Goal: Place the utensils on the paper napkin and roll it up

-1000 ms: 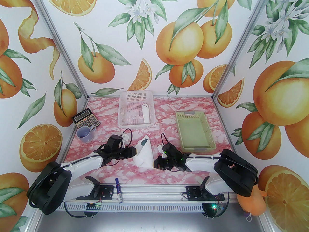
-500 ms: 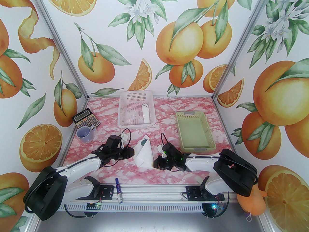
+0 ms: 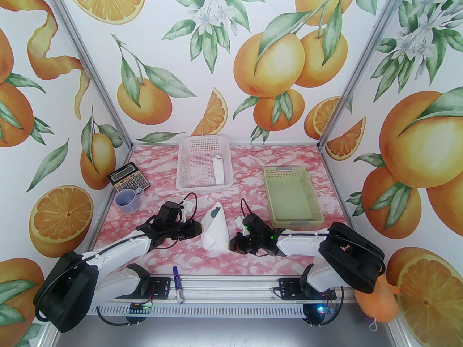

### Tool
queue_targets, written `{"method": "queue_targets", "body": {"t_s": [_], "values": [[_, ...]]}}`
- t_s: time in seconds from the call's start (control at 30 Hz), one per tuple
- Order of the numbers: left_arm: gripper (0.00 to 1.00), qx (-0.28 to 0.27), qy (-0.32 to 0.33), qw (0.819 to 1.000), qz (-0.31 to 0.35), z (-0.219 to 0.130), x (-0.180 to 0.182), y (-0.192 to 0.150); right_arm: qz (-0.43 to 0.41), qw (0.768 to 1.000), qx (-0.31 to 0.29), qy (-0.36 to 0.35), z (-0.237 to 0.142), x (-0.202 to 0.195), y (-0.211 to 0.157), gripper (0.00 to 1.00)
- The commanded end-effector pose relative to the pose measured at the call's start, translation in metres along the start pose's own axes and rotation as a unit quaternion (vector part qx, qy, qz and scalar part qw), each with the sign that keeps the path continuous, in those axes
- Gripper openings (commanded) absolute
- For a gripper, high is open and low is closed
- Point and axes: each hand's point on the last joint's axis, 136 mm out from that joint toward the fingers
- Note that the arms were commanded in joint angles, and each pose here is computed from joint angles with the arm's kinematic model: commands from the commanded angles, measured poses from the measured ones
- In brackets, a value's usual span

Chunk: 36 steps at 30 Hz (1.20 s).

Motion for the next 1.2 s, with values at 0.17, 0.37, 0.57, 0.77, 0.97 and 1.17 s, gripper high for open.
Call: {"method": "queue_targets", "body": {"t_s": [0.17, 0.37, 0.57, 0.77, 0.97, 1.17], "values": [[0.18, -0.007, -0.041, 0.999, 0.018, 0.000, -0.031, 0.019, 0.036, 0.993, 0.004, -0.117, 0.004, -0.065, -0.010, 0.00], [0.18, -0.011, -0.055, 0.998, 0.009, 0.010, -0.039, 0.027, 0.034, 0.992, 0.005, -0.120, 0.004, -0.065, -0.010, 0.00], [0.18, -0.003, -0.066, 0.998, 0.016, 0.024, -0.053, 0.034, 0.034, 0.992, 0.007, -0.123, 0.004, -0.066, -0.010, 0.00], [0.18, 0.001, -0.072, 0.997, 0.028, 0.037, -0.066, 0.038, 0.033, 0.992, 0.007, -0.126, 0.004, -0.067, -0.010, 0.00], [0.18, 0.012, -0.069, 0.997, 0.042, 0.051, -0.072, 0.037, 0.031, 0.991, 0.009, -0.127, 0.004, -0.067, -0.010, 0.00], [0.18, 0.011, -0.066, 0.996, 0.050, 0.064, -0.075, 0.040, 0.032, 0.991, 0.009, -0.128, 0.004, -0.067, -0.010, 0.00]]}}
Point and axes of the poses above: each hand's point on the last joint's axis, 136 mm out from that joint toward the fingers, its own z axis out along the fingers, its own x axis along the line the jaws close on, y = z × x, and after that the axes turned 10 degrees about z, right-handed
